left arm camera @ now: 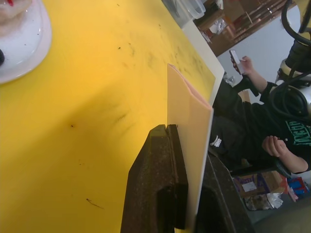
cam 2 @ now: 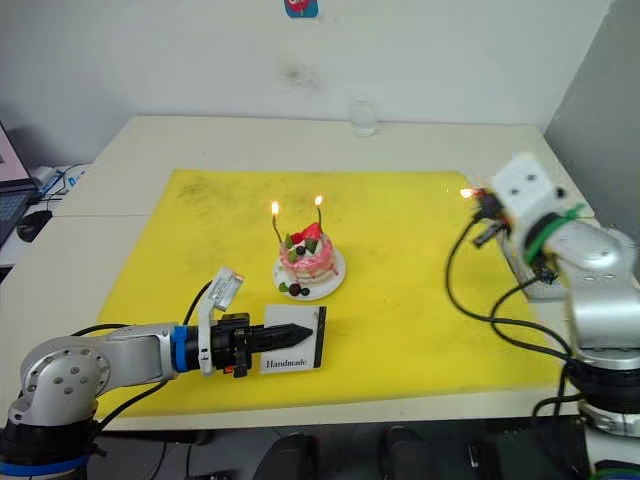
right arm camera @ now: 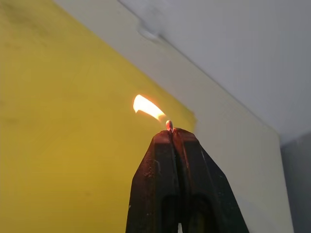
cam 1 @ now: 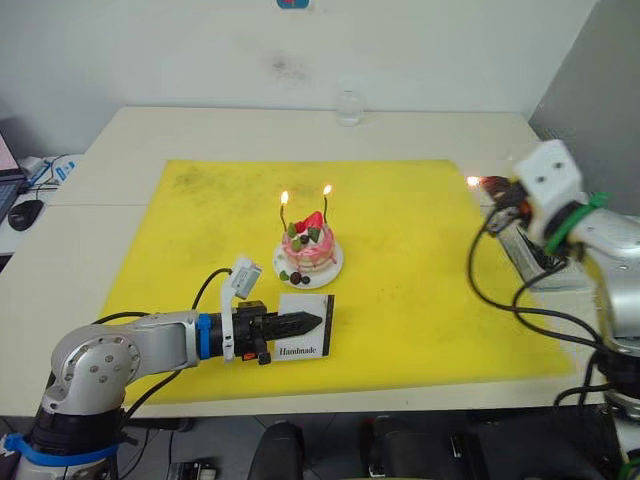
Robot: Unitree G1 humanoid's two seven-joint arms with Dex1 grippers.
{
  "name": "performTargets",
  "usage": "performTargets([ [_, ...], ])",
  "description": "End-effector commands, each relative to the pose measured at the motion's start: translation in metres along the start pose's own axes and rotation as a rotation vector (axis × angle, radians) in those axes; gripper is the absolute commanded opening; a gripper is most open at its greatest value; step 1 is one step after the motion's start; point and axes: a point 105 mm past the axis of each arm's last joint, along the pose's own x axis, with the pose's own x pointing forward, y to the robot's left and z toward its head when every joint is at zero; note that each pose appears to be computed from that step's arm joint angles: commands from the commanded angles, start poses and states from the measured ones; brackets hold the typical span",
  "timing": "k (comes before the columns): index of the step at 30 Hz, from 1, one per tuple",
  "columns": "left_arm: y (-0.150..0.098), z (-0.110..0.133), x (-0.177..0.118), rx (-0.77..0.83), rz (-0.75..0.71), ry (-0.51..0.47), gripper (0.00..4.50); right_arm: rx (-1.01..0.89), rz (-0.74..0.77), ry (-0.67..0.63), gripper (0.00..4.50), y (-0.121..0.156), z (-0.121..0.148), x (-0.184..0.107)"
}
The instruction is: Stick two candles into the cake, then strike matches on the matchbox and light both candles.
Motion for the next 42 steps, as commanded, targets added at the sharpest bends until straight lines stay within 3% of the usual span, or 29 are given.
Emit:
performTargets([
  [1,-0.013,0.002,0.003,0.023,-0.045,-0.033,0.00,0.143,-0.134,0.108,0.01,-0.035,-0.036,-0.012],
  [6,-0.017,-0.001,0.008,0.010,-0.058,-0.043,0.00,0.352,-0.223,0.252,0.01,-0.051,-0.083,-0.013],
  [12,-0.018,-0.004,0.008,-0.006,-0.049,-0.057,0.00,0.421,-0.269,0.286,0.01,-0.056,-0.100,-0.001],
  [15,-0.017,-0.003,0.008,-0.011,-0.037,-0.073,0.00,0.442,-0.311,0.259,0.55,-0.059,-0.099,0.003],
  [26,-0.017,-0.001,0.005,-0.026,-0.020,-0.074,0.00,0.372,-0.309,0.167,4.43,-0.062,-0.079,-0.006],
  [33,-0.020,-0.001,-0.001,-0.085,0.003,-0.044,0.00,0.148,-0.045,-0.009,4.47,-0.034,-0.020,-0.018],
  [39,0.000,-0.005,-0.003,-0.164,0.164,-0.021,0.00,0.076,0.513,-0.080,4.47,0.053,0.013,-0.046],
  [42,0.006,-0.009,0.000,-0.187,0.201,-0.003,0.00,0.065,0.659,-0.091,4.47,0.080,0.021,-0.055],
])
